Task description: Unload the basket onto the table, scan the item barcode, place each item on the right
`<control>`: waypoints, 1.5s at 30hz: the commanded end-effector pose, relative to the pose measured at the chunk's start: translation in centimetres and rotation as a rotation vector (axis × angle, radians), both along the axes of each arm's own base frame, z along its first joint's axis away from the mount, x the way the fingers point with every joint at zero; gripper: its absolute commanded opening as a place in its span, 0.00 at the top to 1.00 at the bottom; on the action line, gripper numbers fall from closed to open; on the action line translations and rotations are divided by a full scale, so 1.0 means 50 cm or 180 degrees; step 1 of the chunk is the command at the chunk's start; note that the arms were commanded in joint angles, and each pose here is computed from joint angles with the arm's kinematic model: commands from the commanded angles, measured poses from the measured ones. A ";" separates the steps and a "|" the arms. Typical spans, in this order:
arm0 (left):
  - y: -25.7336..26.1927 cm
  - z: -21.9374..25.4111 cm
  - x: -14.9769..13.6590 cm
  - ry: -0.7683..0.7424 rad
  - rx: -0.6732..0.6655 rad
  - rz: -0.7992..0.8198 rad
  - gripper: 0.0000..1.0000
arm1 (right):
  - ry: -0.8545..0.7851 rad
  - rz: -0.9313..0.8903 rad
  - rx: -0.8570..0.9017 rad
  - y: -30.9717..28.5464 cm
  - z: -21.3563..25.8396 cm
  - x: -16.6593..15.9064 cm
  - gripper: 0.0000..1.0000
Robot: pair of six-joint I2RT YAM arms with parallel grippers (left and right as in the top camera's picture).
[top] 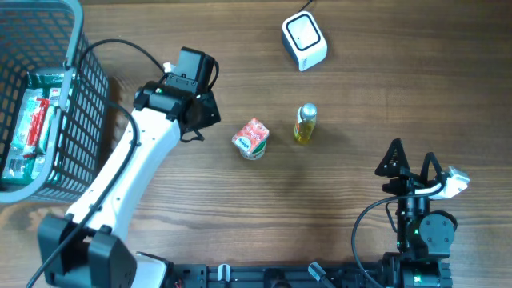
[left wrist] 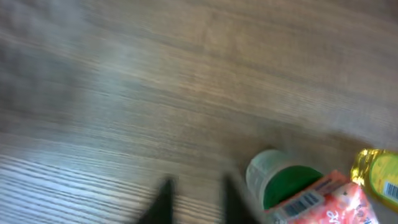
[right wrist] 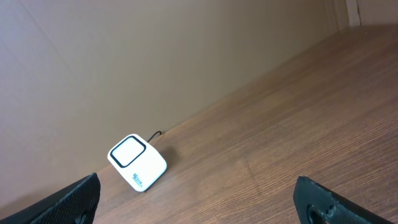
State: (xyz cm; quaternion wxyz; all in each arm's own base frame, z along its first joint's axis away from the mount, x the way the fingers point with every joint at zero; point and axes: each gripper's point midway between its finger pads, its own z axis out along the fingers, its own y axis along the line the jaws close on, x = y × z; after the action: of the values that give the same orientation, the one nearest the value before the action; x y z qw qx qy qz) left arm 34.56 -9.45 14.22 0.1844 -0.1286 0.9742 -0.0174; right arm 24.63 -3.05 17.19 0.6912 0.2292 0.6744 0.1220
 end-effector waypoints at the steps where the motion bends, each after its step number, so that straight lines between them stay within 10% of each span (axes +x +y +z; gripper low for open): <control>1: -0.032 -0.041 0.003 0.0246 -0.0162 -0.0398 0.96 | -0.0017 0.0018 -0.0012 0.001 0.003 0.000 0.00; 45: -0.142 -0.162 -0.046 0.1074 -0.0968 -0.1023 0.96 | -0.0016 0.0018 -0.0013 0.001 0.003 0.000 0.00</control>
State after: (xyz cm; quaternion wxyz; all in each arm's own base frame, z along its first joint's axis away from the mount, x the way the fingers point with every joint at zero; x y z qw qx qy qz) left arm 32.22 -16.08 6.15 0.0000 -0.0093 0.9875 -0.1575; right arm 24.64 -3.04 17.19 0.6912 0.2291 0.6744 0.1221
